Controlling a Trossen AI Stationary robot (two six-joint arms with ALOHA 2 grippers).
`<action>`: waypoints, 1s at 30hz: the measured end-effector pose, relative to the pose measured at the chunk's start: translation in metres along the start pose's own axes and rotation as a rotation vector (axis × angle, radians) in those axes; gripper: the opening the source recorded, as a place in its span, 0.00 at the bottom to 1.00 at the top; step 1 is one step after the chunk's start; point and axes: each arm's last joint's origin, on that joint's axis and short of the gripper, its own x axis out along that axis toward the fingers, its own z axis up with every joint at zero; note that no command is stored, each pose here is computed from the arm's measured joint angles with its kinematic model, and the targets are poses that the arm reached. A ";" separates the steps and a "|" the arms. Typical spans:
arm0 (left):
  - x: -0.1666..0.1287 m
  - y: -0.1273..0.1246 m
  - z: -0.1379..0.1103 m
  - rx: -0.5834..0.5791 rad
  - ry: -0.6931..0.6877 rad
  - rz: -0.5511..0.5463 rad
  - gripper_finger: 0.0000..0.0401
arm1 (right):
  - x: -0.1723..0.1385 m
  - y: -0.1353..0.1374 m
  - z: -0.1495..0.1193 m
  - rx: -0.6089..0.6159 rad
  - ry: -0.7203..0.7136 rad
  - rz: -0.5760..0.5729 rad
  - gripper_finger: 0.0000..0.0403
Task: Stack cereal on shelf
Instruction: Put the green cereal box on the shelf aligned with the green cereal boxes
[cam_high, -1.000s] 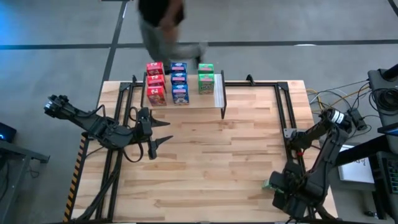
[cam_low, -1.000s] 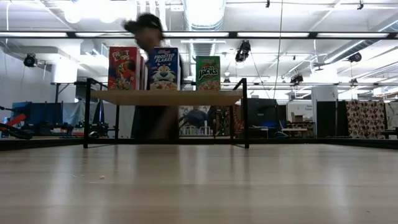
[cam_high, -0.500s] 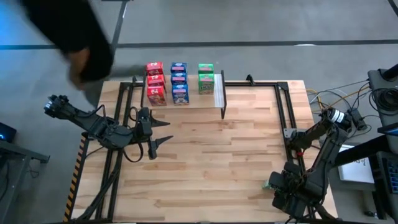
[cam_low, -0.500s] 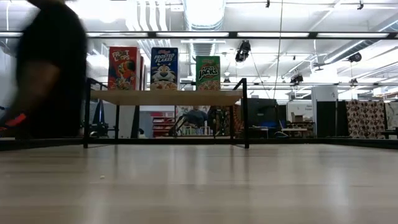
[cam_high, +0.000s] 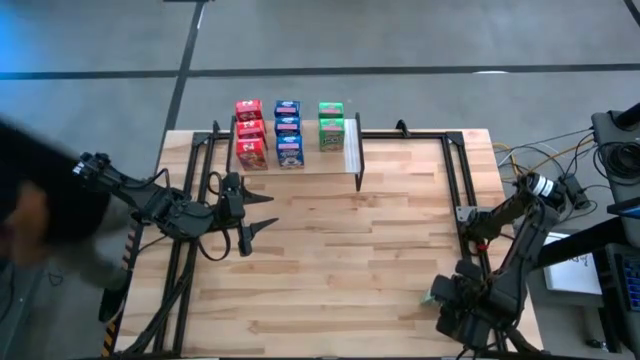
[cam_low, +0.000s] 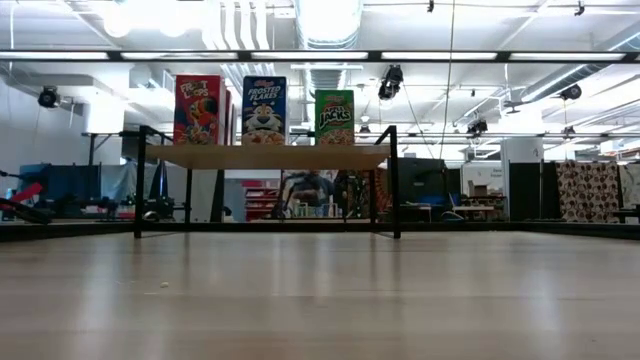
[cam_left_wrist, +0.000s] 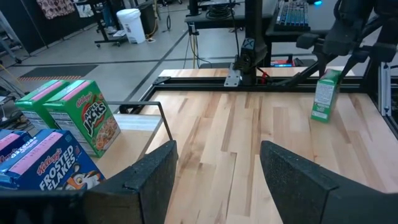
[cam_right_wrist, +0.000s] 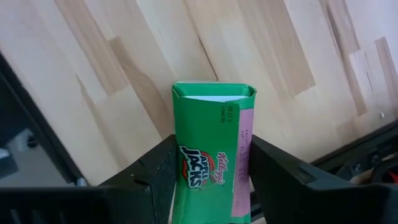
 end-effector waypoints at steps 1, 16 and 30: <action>0.000 0.000 0.000 0.000 0.000 0.000 0.54 | -0.002 0.000 0.003 0.004 -0.002 0.010 0.42; 0.000 0.000 0.000 0.001 0.000 0.000 0.54 | -0.048 -0.010 0.109 -0.033 -0.219 0.118 0.42; 0.000 0.000 0.000 0.000 0.000 0.002 0.54 | -0.105 -0.077 0.220 -0.176 -0.484 0.108 0.41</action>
